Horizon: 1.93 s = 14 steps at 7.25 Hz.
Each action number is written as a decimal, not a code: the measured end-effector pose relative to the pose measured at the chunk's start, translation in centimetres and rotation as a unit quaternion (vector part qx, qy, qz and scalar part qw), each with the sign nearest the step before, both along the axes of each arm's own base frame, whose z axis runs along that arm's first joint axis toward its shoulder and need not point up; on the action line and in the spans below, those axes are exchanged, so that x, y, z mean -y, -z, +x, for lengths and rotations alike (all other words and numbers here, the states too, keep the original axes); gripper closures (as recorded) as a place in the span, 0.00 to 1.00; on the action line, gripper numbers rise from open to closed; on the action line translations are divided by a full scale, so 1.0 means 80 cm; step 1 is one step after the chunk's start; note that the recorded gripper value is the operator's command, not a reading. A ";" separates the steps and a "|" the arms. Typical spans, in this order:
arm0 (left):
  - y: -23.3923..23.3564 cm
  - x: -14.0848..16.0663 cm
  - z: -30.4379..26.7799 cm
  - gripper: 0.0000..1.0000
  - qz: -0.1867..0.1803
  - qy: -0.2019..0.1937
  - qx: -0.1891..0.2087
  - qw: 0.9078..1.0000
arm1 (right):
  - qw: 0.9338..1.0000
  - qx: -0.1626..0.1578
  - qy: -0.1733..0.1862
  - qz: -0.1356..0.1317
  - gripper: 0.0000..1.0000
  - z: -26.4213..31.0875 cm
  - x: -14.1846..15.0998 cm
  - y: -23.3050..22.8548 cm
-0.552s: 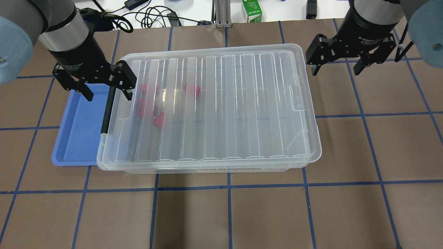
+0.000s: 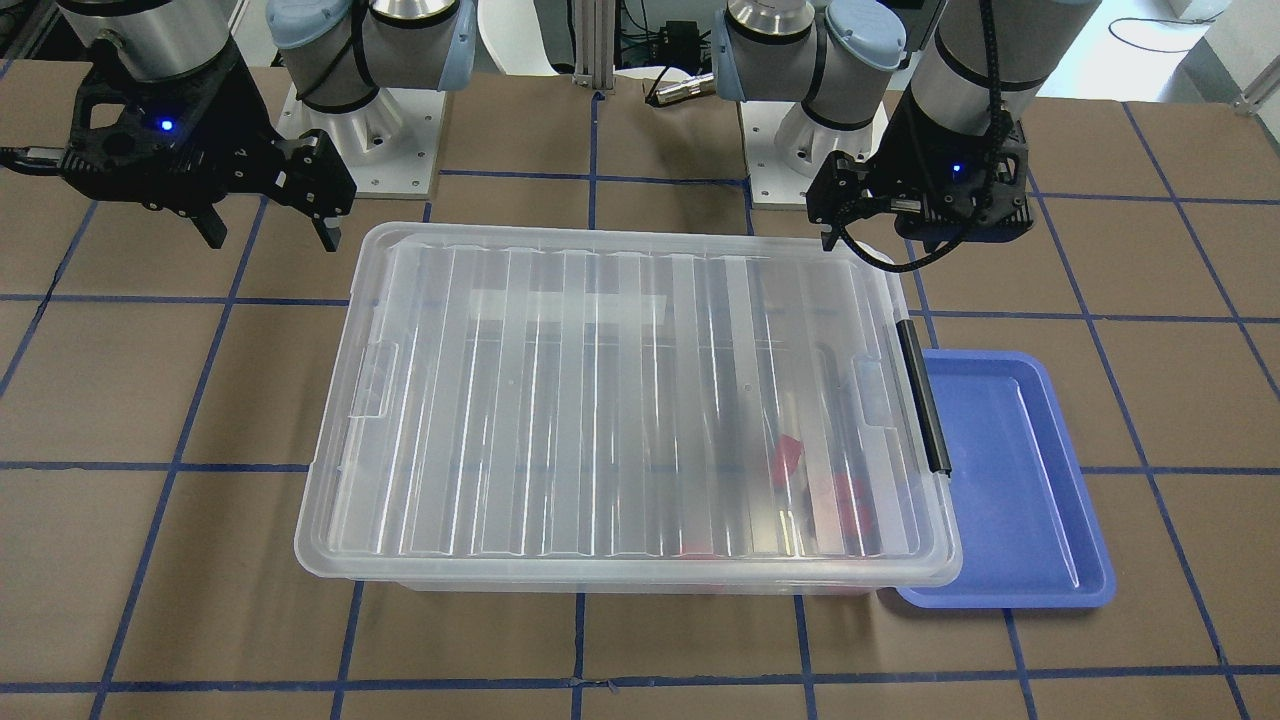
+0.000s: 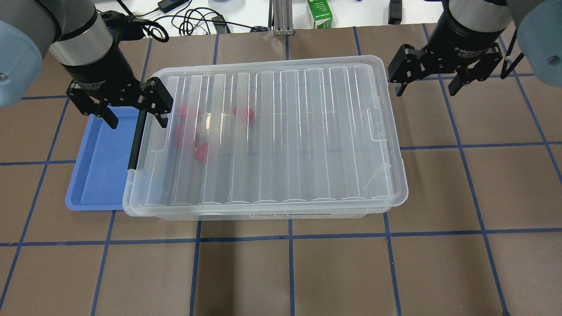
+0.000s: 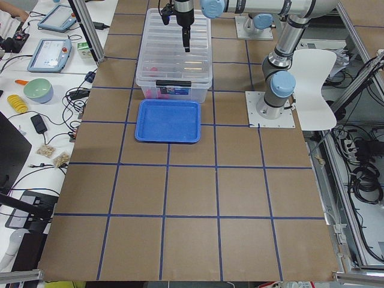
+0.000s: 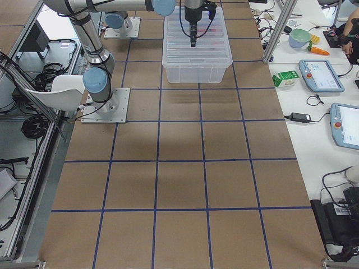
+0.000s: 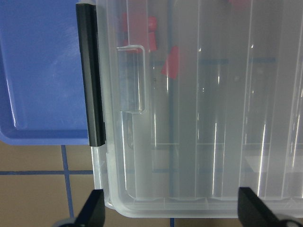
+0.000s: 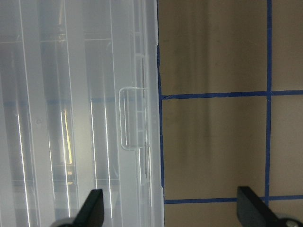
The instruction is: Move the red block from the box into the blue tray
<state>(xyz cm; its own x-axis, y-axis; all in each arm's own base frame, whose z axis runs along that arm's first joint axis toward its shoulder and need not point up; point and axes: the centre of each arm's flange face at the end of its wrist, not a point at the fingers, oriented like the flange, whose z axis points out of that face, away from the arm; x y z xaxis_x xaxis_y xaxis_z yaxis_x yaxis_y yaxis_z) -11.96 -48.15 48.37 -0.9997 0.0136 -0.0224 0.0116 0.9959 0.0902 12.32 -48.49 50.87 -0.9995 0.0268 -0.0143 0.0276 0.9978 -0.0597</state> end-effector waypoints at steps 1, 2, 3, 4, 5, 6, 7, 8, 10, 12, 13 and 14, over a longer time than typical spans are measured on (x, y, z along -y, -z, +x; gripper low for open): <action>0.000 0.000 0.000 0.00 0.000 0.000 0.000 1.000 | 1.000 0.003 0.001 0.001 0.00 -0.001 0.001 0.000; 0.000 0.000 0.001 0.00 0.000 0.000 0.000 1.000 | 1.000 0.006 0.002 0.003 0.00 -0.002 0.002 0.004; 0.000 0.000 0.001 0.00 0.000 0.000 0.000 1.000 | 1.000 0.008 0.002 0.011 0.00 -0.002 0.006 0.017; 0.000 0.000 0.001 0.00 0.000 -0.001 0.000 1.000 | 1.000 0.009 0.002 0.026 0.00 -0.003 0.020 0.044; 0.000 0.000 0.001 0.00 0.000 -0.001 0.000 1.000 | 0.999 0.009 0.002 0.036 0.00 -0.003 0.042 0.081; 0.000 0.000 0.001 0.00 0.000 -0.001 0.000 1.000 | 0.999 0.008 0.002 0.037 0.00 -0.003 0.063 0.116; 0.000 0.000 0.001 0.00 0.000 -0.001 0.000 1.000 | 0.999 0.006 0.000 0.037 0.00 -0.004 0.075 0.145; 0.000 0.000 0.001 0.00 0.000 -0.001 0.000 1.000 | 0.999 0.005 -0.001 0.039 0.00 -0.004 0.080 0.167; 0.000 0.000 0.001 0.00 0.000 -0.001 0.000 1.000 | 0.999 0.002 -0.004 0.031 0.00 -0.005 0.080 0.197; 0.000 0.000 0.001 0.00 0.000 0.000 0.001 1.000 | 1.000 0.000 -0.012 0.023 0.00 -0.007 0.079 0.209; 0.000 0.000 0.000 0.00 0.000 0.000 0.001 1.000 | 1.000 -0.002 -0.019 0.023 0.00 -0.009 0.080 0.211; 0.000 0.000 0.000 0.00 0.000 0.000 0.001 1.000 | 0.999 -0.006 -0.024 0.023 0.00 -0.017 0.082 0.212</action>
<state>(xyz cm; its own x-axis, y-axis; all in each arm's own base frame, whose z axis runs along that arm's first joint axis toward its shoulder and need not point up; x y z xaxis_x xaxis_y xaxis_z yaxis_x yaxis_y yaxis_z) -11.93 -48.12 48.37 -0.9996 0.0134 -0.0236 0.0112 0.9958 0.0911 10.93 -55.03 33.90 -0.9998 -0.0208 -0.0018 -0.0208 0.9997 -0.0132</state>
